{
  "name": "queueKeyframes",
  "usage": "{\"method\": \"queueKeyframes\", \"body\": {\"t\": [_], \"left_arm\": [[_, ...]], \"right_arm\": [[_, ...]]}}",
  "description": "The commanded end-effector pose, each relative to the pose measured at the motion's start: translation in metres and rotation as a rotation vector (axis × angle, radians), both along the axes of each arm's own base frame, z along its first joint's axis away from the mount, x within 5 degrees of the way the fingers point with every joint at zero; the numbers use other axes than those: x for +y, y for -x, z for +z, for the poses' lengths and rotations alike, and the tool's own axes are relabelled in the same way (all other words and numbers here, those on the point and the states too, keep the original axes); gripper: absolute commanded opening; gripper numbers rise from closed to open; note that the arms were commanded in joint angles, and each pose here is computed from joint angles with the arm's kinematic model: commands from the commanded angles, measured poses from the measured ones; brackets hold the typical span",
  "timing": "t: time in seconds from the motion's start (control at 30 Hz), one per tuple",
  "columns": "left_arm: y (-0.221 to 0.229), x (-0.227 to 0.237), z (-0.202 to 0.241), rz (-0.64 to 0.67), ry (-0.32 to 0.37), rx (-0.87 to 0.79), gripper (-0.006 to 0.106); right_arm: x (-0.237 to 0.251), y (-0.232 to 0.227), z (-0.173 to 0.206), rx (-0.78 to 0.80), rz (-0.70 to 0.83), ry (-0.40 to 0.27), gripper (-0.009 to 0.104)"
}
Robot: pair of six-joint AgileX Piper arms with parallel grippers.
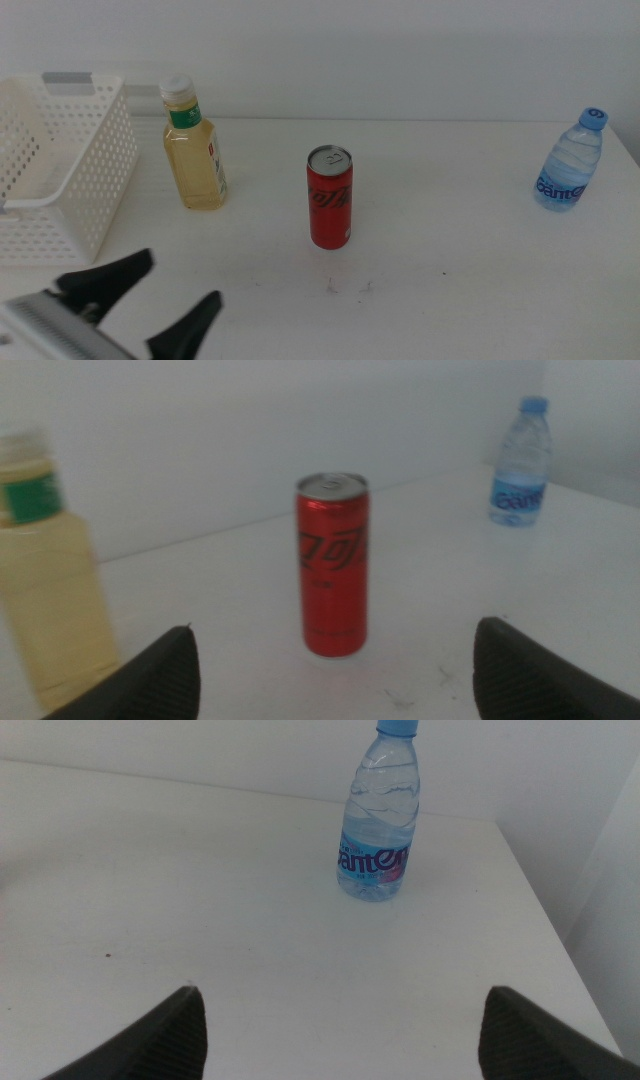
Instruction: Use arms to grab the bottles and put them into the dustbin to the left of the table.
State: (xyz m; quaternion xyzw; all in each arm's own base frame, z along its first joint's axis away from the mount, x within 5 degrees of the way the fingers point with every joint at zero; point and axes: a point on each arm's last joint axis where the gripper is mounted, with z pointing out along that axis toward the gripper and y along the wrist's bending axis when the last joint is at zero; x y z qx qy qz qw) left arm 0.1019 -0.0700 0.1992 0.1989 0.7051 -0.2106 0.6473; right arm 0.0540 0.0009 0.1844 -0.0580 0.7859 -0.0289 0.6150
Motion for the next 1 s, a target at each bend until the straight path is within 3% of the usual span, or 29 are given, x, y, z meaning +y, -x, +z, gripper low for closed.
{"method": "queueKeyframes", "body": {"t": [0.0,0.63,0.77,0.87,0.97], "left_arm": [[-0.007,-0.009,-0.002,-0.006,0.005,-0.042,0.094],[-0.022,-0.025,-0.012,-0.019,0.009,-0.144,0.094],[-0.028,-0.030,-0.013,-0.022,-0.003,-0.087,0.094],[-0.044,-0.045,-0.013,-0.027,-0.058,-0.019,0.094],[-0.065,-0.057,-0.013,-0.004,-0.043,-0.015,0.094]], "right_arm": [[0.000,0.000,0.000,-0.017,-0.003,0.004,0.087],[0.000,0.000,0.000,-0.017,-0.003,0.004,0.087],[0.000,0.000,0.000,-0.017,-0.003,0.004,0.087],[0.000,0.000,0.000,-0.017,-0.003,0.004,0.087],[0.000,0.000,0.000,-0.017,-0.003,0.004,0.087]]}}
